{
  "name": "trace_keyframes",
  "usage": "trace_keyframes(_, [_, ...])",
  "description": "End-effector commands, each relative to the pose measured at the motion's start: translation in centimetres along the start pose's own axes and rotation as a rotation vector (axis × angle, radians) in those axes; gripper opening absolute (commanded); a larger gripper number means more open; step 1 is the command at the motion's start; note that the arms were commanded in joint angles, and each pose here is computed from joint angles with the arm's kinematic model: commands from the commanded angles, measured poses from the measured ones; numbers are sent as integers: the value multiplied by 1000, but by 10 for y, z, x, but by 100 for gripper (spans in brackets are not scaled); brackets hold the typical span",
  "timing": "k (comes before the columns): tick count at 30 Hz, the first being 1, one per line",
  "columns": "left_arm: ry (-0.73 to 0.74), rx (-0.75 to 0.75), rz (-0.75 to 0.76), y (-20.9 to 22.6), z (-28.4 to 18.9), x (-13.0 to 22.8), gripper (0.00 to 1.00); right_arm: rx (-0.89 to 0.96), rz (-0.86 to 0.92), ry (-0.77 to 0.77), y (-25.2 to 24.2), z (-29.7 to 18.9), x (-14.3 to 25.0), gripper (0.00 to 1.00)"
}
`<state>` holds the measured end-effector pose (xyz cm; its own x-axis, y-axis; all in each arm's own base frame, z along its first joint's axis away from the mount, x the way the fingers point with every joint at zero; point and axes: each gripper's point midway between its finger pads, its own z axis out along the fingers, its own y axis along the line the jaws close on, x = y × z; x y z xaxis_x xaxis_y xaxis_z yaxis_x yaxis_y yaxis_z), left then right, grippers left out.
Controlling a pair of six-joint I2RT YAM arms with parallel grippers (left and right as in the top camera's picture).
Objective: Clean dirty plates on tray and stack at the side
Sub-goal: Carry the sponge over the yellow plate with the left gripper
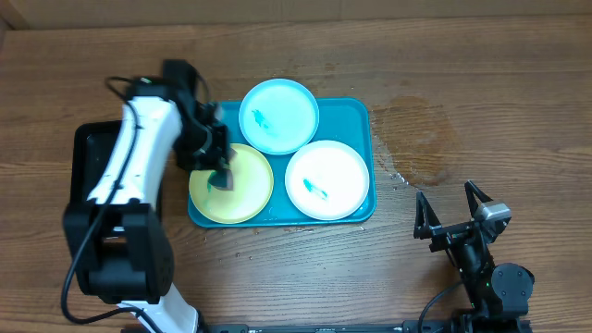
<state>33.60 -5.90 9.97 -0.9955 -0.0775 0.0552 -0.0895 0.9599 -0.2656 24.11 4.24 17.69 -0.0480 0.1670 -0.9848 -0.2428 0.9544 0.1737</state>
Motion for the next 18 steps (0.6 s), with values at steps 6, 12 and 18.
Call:
trace_keyframes(6, [-51, -63, -28, 10, 40, -4, 9, 11, -7, -5, -3, 0, 1, 100])
trace_keyframes(12, [-72, -34, -32, 8, 51, -7, 10, 11, -7, -6, -3, 0, 1, 100])
trace_keyframes(18, [-61, 8, -26, 4, 64, 0, 43, 11, -7, -6, -3, 0, 1, 100])
